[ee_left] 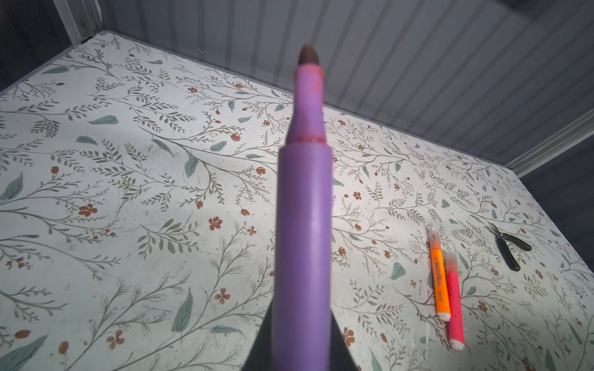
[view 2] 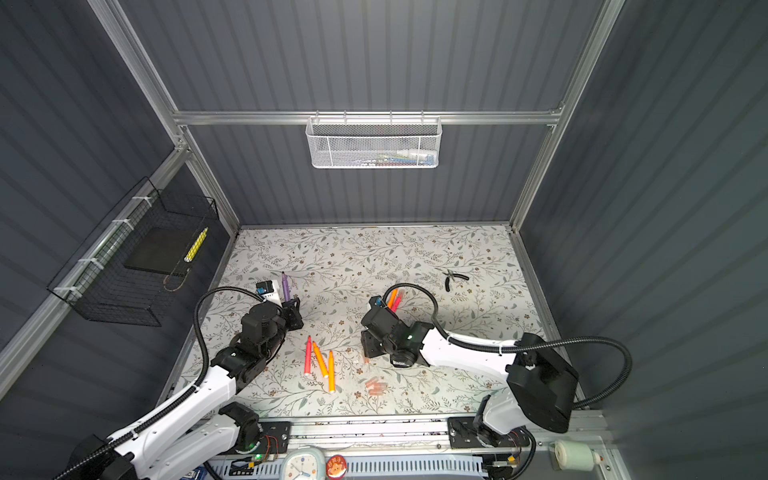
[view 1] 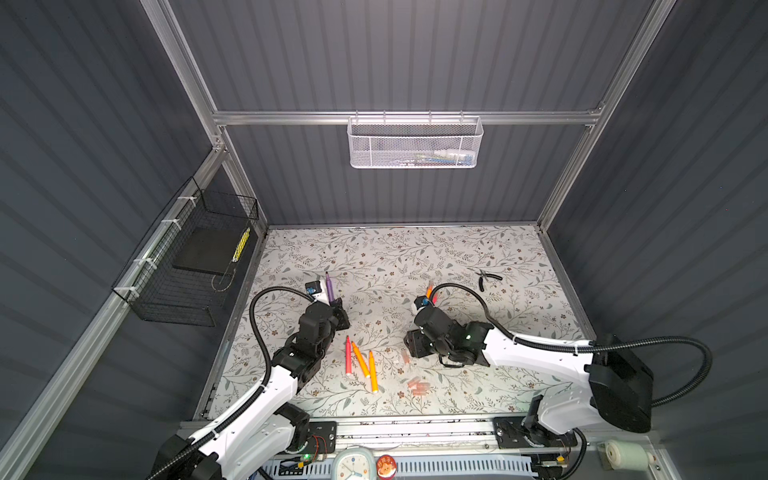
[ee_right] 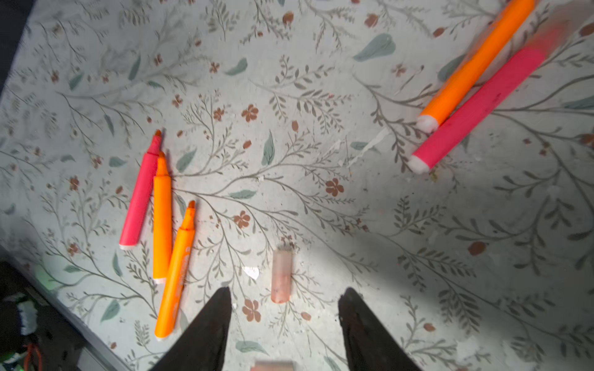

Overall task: Insert the pens into the pen caps
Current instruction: 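Move the right gripper back over a translucent pink cap on the table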

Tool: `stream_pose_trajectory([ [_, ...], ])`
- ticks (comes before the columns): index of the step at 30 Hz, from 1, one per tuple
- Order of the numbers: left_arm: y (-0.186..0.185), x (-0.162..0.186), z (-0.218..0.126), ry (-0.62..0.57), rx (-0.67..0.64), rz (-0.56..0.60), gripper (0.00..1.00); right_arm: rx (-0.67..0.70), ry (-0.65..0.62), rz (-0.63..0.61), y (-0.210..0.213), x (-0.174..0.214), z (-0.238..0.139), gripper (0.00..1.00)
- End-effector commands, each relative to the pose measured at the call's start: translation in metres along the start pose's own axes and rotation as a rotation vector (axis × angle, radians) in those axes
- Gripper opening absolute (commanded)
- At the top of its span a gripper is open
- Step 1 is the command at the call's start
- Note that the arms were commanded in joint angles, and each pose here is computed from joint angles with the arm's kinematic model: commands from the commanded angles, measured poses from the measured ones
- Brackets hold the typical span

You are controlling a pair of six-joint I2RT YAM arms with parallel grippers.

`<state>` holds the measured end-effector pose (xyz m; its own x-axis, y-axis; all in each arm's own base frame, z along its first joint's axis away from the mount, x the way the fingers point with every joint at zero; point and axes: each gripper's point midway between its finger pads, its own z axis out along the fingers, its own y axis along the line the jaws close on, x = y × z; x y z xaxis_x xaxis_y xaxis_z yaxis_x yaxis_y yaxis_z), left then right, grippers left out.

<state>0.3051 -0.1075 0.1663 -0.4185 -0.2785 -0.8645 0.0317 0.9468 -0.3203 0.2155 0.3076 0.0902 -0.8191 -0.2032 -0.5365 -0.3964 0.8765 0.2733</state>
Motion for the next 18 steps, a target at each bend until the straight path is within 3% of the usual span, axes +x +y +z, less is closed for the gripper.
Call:
stream_pose_trajectory([
  [1, 0.005, 0.004, 0.002, 0.004, -0.03, -0.016, 0.0, -0.008, 0.06, -0.092, 0.011, 0.01, 0.002, 0.56],
  [18, -0.006, -0.002, -0.007, -0.009, 0.048, -0.037, 0.0, 0.062, 0.14, -0.194, 0.027, 0.023, 0.027, 0.53],
])
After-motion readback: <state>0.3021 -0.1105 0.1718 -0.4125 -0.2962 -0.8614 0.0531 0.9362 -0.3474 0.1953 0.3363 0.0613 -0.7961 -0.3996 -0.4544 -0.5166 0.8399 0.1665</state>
